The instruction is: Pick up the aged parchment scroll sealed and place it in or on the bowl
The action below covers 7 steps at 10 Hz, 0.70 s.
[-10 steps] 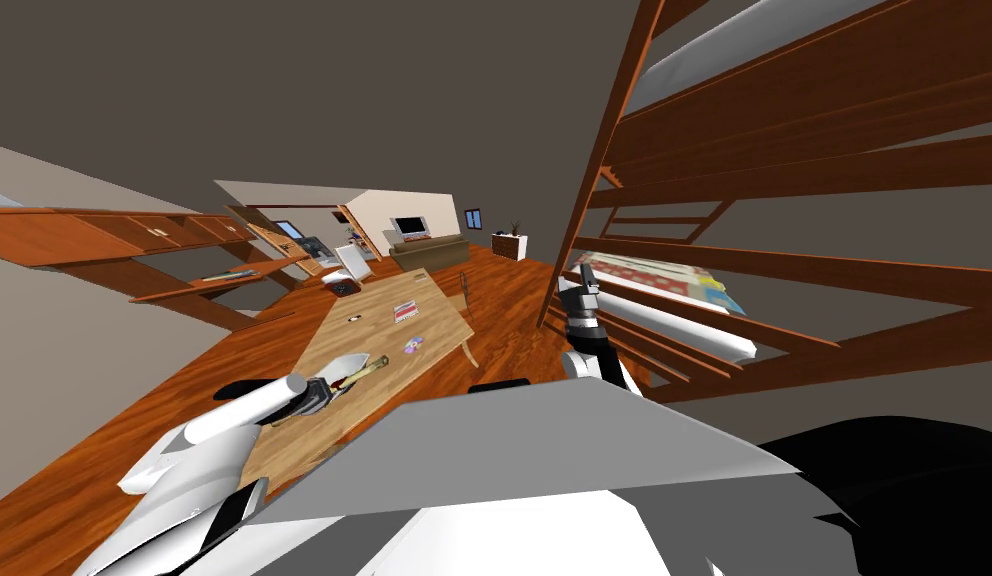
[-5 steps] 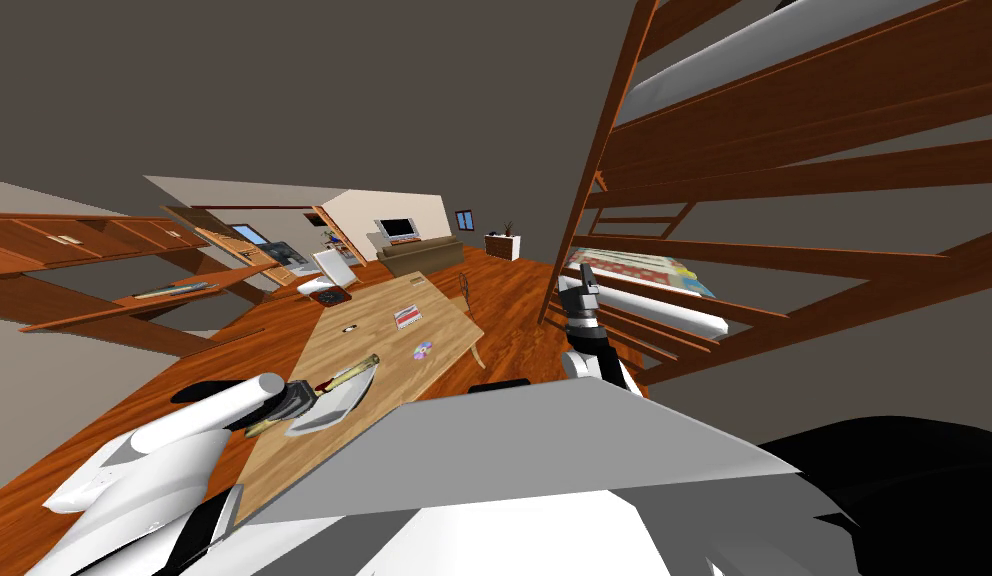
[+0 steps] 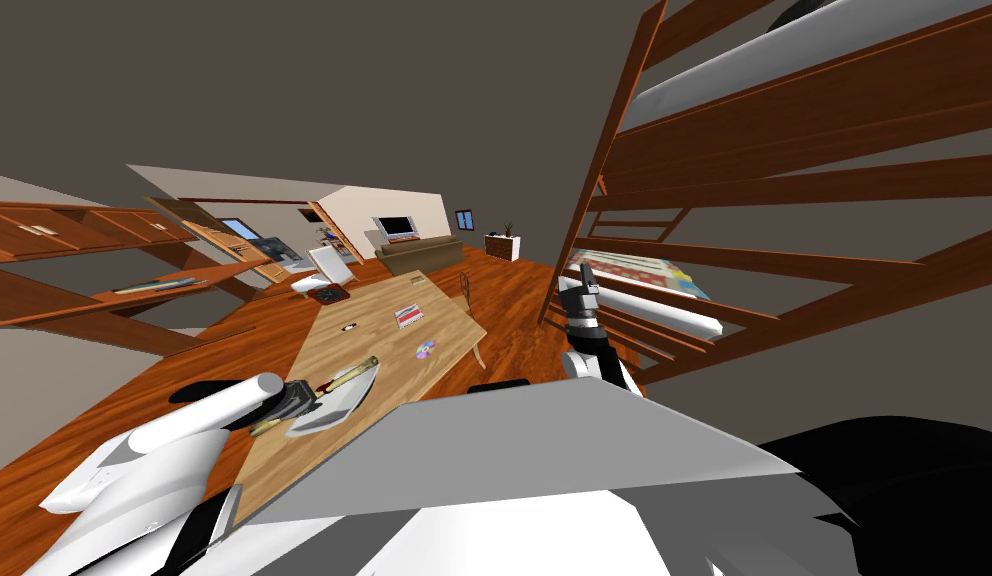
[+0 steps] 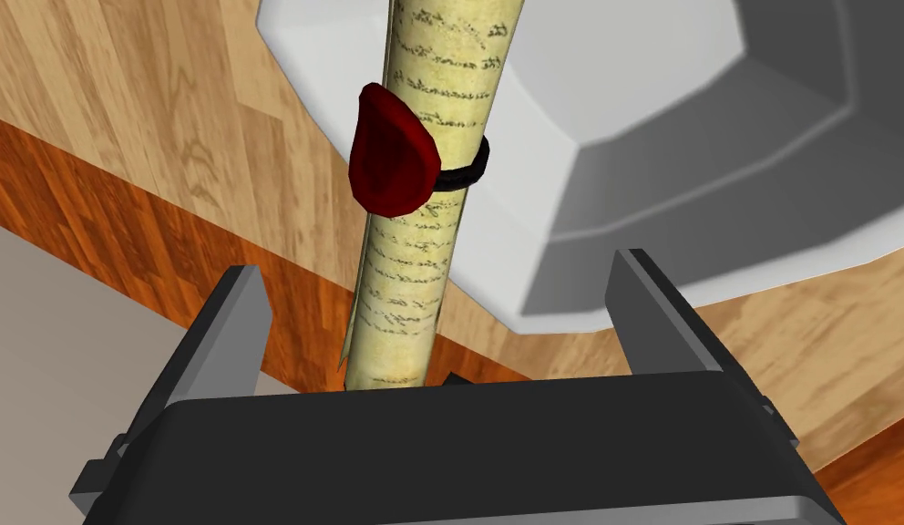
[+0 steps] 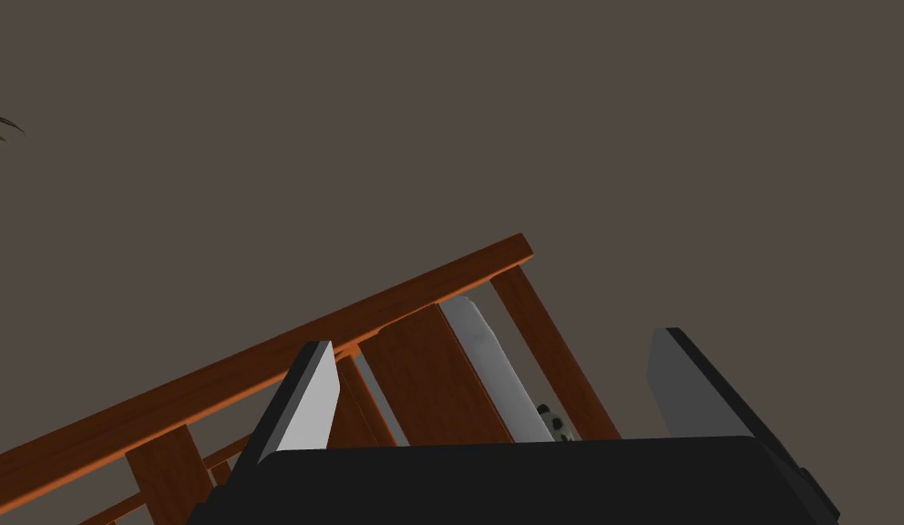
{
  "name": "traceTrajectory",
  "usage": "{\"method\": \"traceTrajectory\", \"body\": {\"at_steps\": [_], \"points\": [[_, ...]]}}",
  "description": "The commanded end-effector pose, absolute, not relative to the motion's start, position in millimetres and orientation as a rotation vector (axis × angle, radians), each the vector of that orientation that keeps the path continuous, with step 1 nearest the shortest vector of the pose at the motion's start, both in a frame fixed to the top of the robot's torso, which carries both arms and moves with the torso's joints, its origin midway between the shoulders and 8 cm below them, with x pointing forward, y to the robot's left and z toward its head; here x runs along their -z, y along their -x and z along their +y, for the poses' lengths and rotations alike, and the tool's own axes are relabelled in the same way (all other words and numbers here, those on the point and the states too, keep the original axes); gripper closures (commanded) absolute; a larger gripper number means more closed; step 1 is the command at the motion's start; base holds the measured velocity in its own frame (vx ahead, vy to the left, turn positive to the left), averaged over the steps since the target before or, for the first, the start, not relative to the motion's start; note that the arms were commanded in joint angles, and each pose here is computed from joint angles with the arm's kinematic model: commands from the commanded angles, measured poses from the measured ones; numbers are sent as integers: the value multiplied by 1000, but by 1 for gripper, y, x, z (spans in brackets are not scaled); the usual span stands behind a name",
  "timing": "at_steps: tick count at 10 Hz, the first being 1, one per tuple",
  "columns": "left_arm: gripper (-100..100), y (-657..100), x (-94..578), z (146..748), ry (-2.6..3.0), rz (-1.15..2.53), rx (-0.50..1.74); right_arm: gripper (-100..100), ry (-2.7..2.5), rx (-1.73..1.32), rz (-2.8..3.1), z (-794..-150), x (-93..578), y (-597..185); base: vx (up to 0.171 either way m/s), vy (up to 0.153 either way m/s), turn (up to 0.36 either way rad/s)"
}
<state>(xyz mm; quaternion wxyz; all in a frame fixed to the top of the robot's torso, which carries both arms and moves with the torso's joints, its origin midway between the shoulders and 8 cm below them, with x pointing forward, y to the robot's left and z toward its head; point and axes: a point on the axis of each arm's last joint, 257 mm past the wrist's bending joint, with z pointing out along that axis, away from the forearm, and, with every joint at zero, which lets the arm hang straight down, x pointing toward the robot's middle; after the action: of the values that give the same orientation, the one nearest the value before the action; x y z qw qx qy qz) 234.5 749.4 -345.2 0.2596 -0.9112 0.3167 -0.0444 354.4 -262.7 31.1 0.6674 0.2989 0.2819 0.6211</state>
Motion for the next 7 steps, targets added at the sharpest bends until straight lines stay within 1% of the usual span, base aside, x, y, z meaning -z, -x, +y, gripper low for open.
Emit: {"method": "traceTrajectory", "body": {"at_steps": [1,2,3,7], "points": [[-100,-235,345,749,2469,858,120,0,-674,-1401,636,-263,-31,-354,0,0,0],[0,-235,345,749,2469,858,120,0,-674,-1401,636,-263,-31,-354,0,0,0],[-100,-234,331,753,2472,856,122,0,-674,-1401,636,-263,-31,-354,-3,-8,-5],[-100,-234,306,757,2476,857,124,0,-674,-1401,636,-263,-31,-354,-1,-9,-2]]}}
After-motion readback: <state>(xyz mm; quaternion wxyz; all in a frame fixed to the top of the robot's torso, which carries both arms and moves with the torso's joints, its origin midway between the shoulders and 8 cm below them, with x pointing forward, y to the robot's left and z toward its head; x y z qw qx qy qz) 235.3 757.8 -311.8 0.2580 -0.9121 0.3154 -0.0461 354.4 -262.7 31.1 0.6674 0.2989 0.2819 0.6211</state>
